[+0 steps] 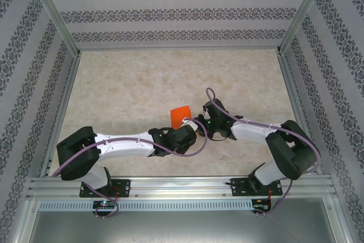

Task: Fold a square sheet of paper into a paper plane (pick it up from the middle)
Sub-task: Third fold the triangle at the center of the table.

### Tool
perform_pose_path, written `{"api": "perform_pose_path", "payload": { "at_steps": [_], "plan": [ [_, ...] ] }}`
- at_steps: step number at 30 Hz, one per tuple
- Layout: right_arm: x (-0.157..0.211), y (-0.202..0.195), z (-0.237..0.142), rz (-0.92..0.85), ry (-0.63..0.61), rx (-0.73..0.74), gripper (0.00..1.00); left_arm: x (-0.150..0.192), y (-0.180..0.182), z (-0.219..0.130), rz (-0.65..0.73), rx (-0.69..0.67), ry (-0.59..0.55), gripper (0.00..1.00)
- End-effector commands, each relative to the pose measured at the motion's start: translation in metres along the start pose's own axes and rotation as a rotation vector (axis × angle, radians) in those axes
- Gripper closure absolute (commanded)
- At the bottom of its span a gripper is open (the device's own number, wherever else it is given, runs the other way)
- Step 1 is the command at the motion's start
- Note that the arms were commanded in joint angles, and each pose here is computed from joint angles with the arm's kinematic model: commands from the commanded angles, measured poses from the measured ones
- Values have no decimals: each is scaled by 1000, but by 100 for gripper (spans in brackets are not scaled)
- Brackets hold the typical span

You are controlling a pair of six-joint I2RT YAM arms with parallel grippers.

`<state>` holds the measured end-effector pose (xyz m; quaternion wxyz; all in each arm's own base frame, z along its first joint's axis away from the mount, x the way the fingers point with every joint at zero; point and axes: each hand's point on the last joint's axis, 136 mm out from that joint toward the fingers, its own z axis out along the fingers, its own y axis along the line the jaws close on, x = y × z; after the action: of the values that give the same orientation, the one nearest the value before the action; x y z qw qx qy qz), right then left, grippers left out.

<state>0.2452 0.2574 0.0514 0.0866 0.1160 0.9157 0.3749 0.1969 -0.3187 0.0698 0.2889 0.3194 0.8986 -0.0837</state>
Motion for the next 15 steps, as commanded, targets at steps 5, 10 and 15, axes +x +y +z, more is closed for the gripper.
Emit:
{"api": "perform_pose_path", "payload": {
  "at_steps": [5,10,15],
  "plan": [
    [-14,-1,-21,-46,-62,40,69,-12,-1,-6,-88,167,-43,100],
    [-21,5,-29,-71,-88,33,68,-9,2,-5,-115,236,-26,100],
    [-29,27,-26,-104,-91,-40,72,-2,6,-7,-138,291,-4,100]
  ]
}}
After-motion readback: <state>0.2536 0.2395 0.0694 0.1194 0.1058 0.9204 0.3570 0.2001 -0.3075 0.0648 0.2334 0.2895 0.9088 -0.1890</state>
